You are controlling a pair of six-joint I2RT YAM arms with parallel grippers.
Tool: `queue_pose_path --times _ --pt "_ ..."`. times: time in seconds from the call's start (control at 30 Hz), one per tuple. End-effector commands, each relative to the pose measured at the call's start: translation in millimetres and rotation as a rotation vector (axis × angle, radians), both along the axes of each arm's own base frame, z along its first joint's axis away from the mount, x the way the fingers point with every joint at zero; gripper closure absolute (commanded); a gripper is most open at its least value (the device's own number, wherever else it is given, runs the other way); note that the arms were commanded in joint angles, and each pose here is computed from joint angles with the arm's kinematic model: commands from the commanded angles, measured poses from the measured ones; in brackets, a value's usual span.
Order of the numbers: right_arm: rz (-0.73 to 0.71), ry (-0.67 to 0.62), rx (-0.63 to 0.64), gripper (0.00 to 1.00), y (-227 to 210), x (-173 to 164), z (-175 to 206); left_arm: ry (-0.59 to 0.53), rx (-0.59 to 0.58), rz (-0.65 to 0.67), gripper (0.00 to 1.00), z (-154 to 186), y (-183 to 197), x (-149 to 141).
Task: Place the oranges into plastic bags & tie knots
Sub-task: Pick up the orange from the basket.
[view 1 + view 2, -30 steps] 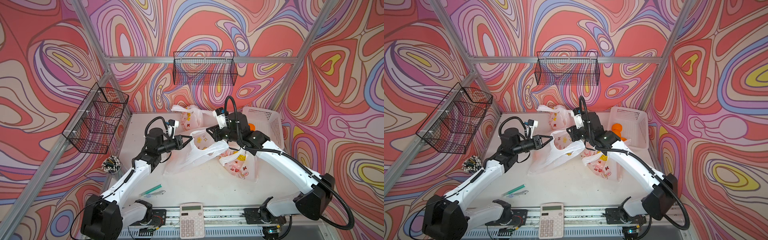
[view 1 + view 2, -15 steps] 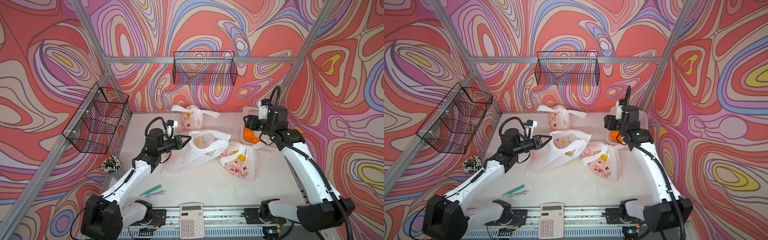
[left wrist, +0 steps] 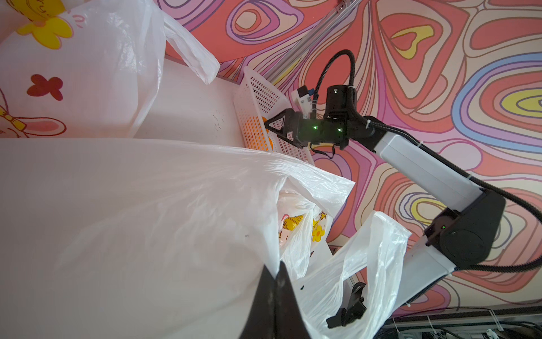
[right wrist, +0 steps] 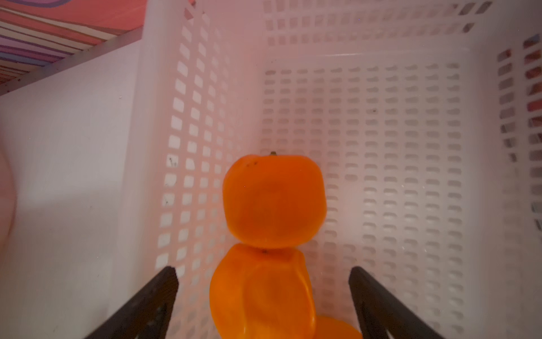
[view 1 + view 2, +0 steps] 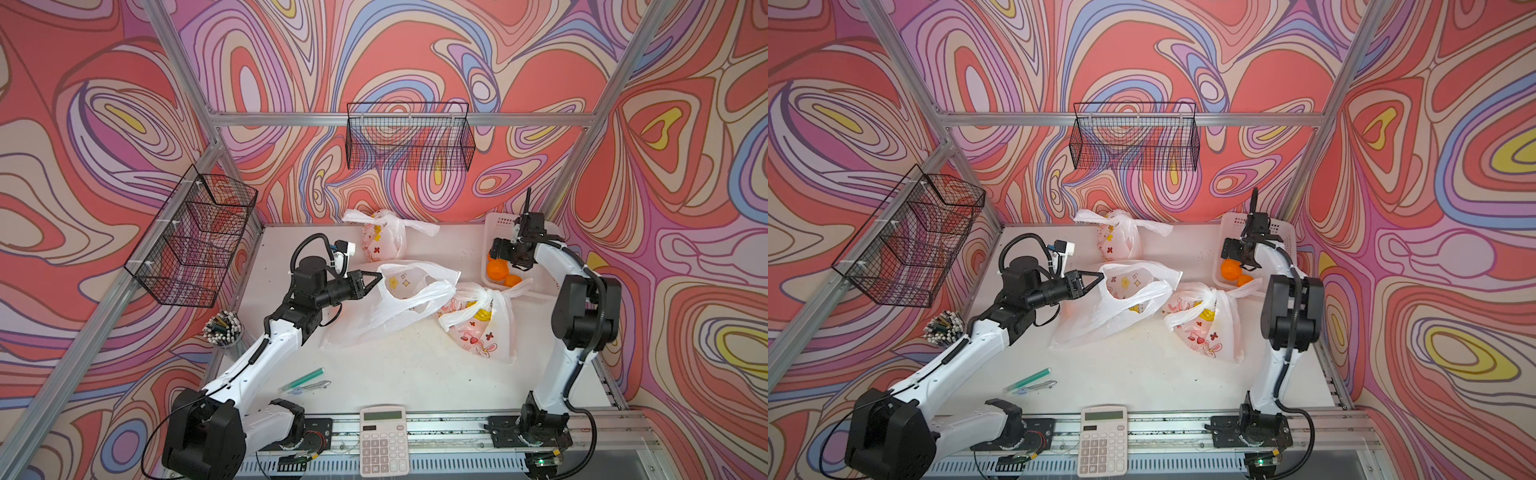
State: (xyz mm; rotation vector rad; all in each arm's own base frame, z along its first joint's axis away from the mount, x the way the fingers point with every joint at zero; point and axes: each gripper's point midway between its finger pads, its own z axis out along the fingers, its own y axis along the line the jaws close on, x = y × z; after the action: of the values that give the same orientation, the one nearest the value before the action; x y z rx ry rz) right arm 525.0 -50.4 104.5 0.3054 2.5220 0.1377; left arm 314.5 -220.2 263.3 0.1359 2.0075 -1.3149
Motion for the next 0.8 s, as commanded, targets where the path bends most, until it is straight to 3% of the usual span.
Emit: queue_pose_path --times 0.0,0.2,0.5,0.7,0.77 --pt "-0.014 -0.044 0.001 0.05 -5.0 29.4 4.0 -0.028 0.012 -0.005 1.00 9.0 1.8 -0.6" --pt "-0.020 0.006 0.008 0.12 -10.2 50.9 -27.3 -0.031 0.027 0.001 1.00 8.6 3.3 -0.5" --pt "-0.041 0.080 0.035 0.22 -22.6 53.0 -65.7 -0.027 0.032 -0.005 1.00 8.2 1.4 1.9" --pt "-0.032 0.030 0.012 0.50 -28.8 56.3 -50.1 -0.020 0.033 -0.002 1.00 5.9 1.7 2.6" --pt "-0.024 -0.007 -0.006 0.53 -31.2 57.3 -33.6 -0.018 0.034 0.000 1.00 5.2 2.0 2.6"
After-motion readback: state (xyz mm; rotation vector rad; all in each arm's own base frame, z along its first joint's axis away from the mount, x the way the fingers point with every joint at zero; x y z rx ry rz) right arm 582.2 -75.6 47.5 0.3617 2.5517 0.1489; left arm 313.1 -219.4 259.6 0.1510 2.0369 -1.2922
